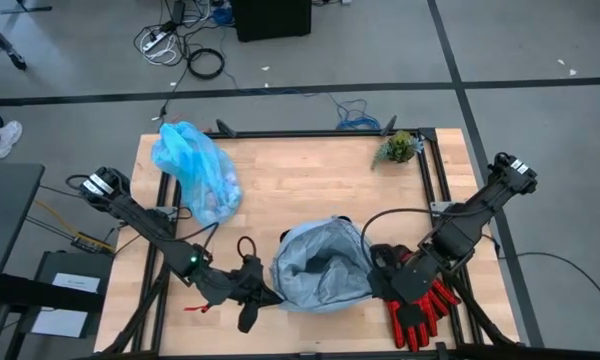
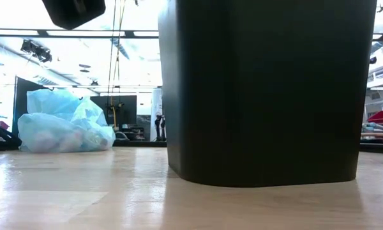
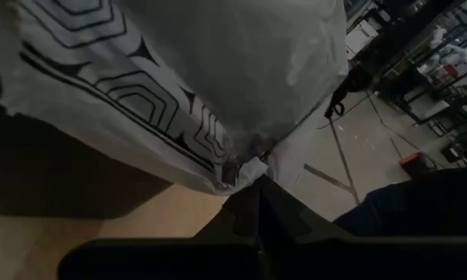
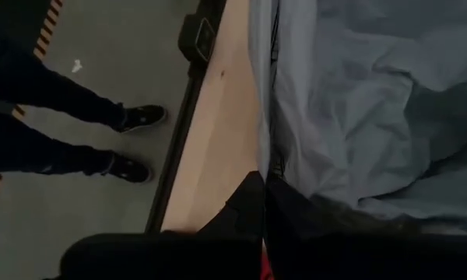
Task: Place trash/remove bag and relplace
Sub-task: Put the gray trash bag into the trash bin
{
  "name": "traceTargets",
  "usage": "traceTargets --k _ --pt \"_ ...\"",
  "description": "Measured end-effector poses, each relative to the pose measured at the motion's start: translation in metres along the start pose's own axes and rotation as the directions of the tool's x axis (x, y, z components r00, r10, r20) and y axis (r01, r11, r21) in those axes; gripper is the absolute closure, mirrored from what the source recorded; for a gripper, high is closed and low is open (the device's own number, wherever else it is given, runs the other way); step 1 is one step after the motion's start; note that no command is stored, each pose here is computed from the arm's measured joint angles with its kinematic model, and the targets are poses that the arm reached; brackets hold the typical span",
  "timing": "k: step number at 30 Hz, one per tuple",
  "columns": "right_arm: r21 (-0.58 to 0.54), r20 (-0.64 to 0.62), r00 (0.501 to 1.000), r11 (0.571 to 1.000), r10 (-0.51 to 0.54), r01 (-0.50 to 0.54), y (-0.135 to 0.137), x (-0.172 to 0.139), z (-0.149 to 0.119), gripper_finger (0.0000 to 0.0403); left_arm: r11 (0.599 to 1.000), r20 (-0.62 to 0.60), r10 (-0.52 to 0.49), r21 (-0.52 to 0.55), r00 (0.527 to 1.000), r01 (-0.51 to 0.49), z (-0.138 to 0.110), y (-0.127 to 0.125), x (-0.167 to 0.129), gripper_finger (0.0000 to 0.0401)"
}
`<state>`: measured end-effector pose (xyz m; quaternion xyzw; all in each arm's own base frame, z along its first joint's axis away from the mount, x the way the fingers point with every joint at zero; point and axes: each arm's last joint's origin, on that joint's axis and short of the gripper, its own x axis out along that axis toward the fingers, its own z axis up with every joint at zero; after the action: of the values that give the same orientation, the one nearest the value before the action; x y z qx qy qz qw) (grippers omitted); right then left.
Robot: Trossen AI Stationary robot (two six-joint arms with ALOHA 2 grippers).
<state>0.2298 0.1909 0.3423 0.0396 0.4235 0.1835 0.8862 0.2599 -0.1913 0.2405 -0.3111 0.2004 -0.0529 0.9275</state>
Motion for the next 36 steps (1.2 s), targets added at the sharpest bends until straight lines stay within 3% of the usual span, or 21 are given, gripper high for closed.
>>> traceTargets --k 6,14,21,28,33,36 --pt "-0.025 -0.057 0.997 0.999 -0.046 0.045 -0.009 0.018 -0.017 0.0403 0.999 0.001 0.024 0.033 1.000 -0.024 -0.001 0.002 0.000 0.0396" --pt "-0.091 -0.063 0.988 0.987 -0.141 0.135 -0.021 0.034 -0.030 0.0403 0.985 -0.009 0.151 0.084 0.988 -0.150 -0.006 0.014 0.004 0.0396" --pt "-0.099 -0.096 0.987 0.988 -0.131 0.121 -0.025 0.039 -0.038 0.0399 0.966 -0.010 0.233 0.116 0.973 -0.230 -0.010 0.023 0.008 0.0396" --pt "-0.099 0.018 0.999 0.995 -0.033 0.034 -0.016 0.009 -0.033 0.0351 0.963 -0.014 0.238 0.132 0.971 -0.235 -0.011 0.023 0.008 0.0376" --pt "-0.070 0.183 0.982 0.997 0.044 -0.032 -0.016 -0.036 -0.028 0.0303 0.962 -0.011 0.240 0.139 0.971 -0.236 -0.011 0.024 0.008 0.0328" --pt "-0.018 0.281 0.959 1.000 0.025 -0.020 -0.021 -0.064 -0.028 0.0278 0.959 -0.007 0.249 0.144 0.969 -0.245 -0.011 0.024 0.008 0.0295"
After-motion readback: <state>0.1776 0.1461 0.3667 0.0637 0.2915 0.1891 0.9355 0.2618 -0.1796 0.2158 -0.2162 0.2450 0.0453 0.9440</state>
